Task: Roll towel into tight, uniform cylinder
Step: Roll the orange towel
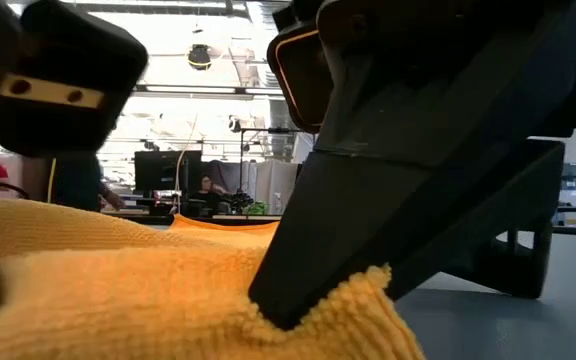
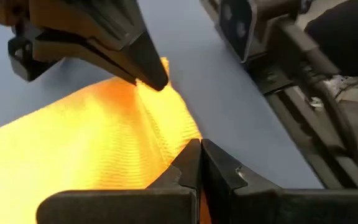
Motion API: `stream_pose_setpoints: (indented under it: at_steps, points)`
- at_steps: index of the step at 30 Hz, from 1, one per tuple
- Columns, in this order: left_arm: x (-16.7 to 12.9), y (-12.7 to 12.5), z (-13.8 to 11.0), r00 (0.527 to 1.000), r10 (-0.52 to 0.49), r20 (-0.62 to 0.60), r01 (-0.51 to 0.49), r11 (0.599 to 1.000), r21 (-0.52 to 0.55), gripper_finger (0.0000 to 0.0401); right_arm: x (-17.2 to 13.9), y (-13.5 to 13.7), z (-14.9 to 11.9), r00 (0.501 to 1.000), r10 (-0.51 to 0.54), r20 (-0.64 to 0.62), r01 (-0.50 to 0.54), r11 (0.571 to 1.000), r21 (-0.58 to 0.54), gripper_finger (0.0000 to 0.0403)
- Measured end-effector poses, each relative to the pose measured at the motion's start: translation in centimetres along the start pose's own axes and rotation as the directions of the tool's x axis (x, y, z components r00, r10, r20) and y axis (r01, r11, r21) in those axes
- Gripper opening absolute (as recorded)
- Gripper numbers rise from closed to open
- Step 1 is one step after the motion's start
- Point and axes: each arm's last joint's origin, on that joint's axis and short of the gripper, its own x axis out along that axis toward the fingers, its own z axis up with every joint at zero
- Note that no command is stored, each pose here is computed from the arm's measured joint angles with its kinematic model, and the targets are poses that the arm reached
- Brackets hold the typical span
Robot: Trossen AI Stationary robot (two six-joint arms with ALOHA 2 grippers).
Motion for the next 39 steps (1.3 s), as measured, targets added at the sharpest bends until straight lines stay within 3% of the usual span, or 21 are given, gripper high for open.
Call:
stream_pose_setpoints:
  at_steps: [8, 13, 28, 39]
  points:
    - [0.5, 0.9, -0.1, 0.998, -0.05, -0.037, 0.049, 0.998, -0.029, 0.0, 0.0, 0.0, 0.0, 1.0, -0.004, 0.013, 0.004, 0.999, 0.047, 0.004]
    - [0.6, 1.0, -0.1, 0.997, -0.055, -0.05, 0.052, 0.997, -0.05, 0.0, 0.0, -0.1, 0.3, 1.0, -0.009, 0.026, 0.005, 0.989, 0.146, 0.0068]
    - [0.6, 1.0, -0.2, 0.997, -0.052, -0.059, 0.05, 0.998, -0.046, 0.0, -1.1, 0.9, -0.4, 1.0, 0.0, -0.021, 0.002, 0.996, 0.094, 0.0158]
    - [0.6, 0.9, -0.3, 0.995, -0.072, -0.065, 0.069, 0.996, -0.054, 0.0, -2.1, 1.1, -0.1, 0.997, -0.018, -0.072, 0.018, 1.0, -0.001, 0.0174]
